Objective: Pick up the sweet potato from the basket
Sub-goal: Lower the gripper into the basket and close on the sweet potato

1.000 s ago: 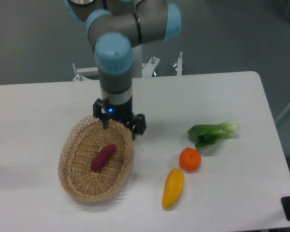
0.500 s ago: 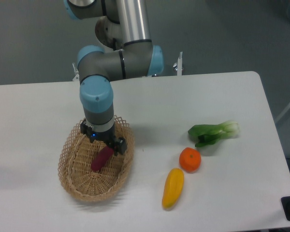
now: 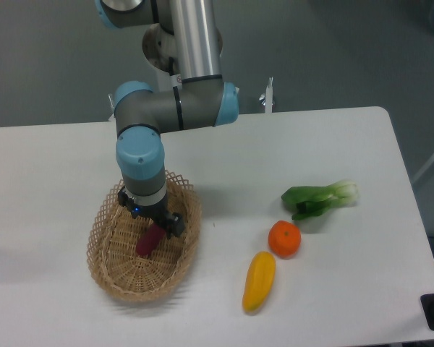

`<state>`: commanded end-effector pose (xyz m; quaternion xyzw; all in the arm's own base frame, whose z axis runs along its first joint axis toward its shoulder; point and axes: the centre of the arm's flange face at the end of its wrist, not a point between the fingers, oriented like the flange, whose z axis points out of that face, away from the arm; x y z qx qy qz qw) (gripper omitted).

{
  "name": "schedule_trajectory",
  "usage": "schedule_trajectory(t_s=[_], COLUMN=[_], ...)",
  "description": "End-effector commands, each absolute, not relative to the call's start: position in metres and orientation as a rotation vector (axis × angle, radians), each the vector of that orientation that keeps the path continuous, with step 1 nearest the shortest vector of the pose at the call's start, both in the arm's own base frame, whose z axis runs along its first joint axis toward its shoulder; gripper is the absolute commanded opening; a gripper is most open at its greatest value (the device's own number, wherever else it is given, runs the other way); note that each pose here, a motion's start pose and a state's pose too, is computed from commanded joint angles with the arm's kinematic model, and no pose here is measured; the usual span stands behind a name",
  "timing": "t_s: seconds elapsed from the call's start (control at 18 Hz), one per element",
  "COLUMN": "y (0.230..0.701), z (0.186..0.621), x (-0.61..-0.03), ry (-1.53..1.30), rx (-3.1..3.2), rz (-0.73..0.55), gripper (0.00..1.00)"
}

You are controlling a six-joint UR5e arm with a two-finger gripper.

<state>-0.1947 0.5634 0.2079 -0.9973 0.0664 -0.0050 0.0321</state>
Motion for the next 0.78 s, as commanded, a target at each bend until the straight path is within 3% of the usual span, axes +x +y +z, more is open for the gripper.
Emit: schedule_trajectory(t_s=[0.28, 0.39, 0.5, 0.61, 0.78], y=[0.567, 0.567, 0.567, 0.568, 0.568], z=[0.207, 0.211, 0.212, 0.214, 0.213], x=[-0.194, -0.194, -0.194, -0.195, -0.195], ry=[0.216, 0.218, 0.222, 0.222, 0.222], rx=[-3.063, -3.055, -3.054, -3.051, -3.055], rz=[0.006, 0.021, 0.025, 0.031, 0.032], gripper=[0.97, 0.59, 0.36, 0.25, 0.24])
